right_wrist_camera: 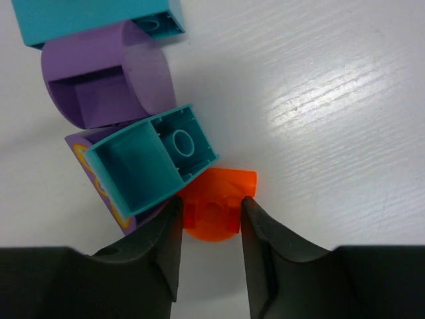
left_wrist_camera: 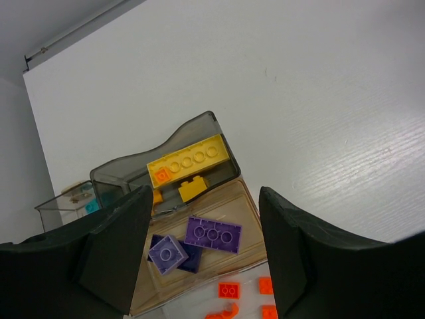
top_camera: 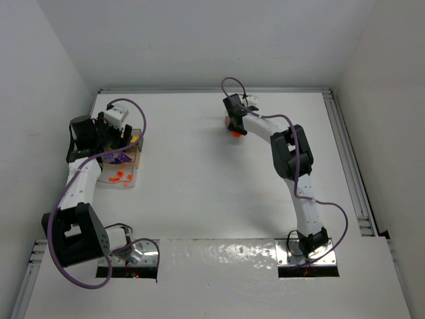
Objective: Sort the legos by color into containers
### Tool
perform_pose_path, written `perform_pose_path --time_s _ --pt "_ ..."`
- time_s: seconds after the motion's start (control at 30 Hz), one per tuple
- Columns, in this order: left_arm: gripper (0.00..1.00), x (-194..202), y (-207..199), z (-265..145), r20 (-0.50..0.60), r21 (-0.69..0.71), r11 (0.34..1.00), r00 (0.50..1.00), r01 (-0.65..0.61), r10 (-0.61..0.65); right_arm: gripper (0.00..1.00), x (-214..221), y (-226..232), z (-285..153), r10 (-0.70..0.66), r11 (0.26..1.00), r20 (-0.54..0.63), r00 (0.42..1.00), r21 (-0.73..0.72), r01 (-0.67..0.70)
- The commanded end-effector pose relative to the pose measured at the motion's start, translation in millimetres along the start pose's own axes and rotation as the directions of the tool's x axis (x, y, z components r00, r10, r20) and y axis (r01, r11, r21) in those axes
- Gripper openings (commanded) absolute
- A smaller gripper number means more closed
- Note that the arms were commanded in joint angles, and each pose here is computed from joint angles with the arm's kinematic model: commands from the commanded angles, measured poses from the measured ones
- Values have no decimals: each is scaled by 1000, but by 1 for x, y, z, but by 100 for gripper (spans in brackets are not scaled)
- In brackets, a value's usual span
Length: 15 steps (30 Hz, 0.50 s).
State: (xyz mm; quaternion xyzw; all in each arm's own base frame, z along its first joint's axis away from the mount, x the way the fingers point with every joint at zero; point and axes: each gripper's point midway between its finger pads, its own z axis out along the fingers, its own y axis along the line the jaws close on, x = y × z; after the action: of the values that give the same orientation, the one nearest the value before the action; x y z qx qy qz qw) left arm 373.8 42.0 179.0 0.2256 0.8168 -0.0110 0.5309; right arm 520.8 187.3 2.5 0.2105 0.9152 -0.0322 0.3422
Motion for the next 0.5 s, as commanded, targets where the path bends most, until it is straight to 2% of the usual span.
perform_pose_path --time_s 0.0,0.1,0.13,0.23,0.3,0.33,0.37,0.4,0.43,0.47 --pt "63 -16 8 -5 50 -36 999 998 -21 23 32 -8 2 -5 7 1000 7 1000 -19 -7" --pt "63 -16 9 -4 50 -36 999 998 -22 24 22 -7 -1 -7 -4 1000 6 1000 -18 4" --pt "63 -18 9 -4 54 -35 999 998 -24 26 13 -5 -2 -7 -26 1000 6 1000 -18 26" --pt "63 -21 6 -4 66 -14 999 997 -36 37 0 -7 -6 -12 -97 995 11 995 -31 97" --pt "62 -23 -6 -3 85 49 997 995 -56 52 0 -8 7 -20 -151 980 12 988 -126 151" --pt "62 -24 -9 -3 98 77 992 991 -103 95 0 -8 7 -34 -256 948 31 966 -189 257" --pt "62 -23 -18 -4 104 124 984 988 -126 114 0 5 25 -50 -329 880 15 944 -359 312" --pt "62 -30 -34 -6 157 204 965 978 -164 133 0 3 40 -67 -386 800 73 919 -469 374" --pt "62 -31 -40 -7 189 233 942 961 -242 201 0 22 33 -77 -511 690 109 853 -539 482" --pt "64 -33 -56 -9 231 300 915 951 -269 203 0 24 52 -126 -534 512 179 826 -710 484"
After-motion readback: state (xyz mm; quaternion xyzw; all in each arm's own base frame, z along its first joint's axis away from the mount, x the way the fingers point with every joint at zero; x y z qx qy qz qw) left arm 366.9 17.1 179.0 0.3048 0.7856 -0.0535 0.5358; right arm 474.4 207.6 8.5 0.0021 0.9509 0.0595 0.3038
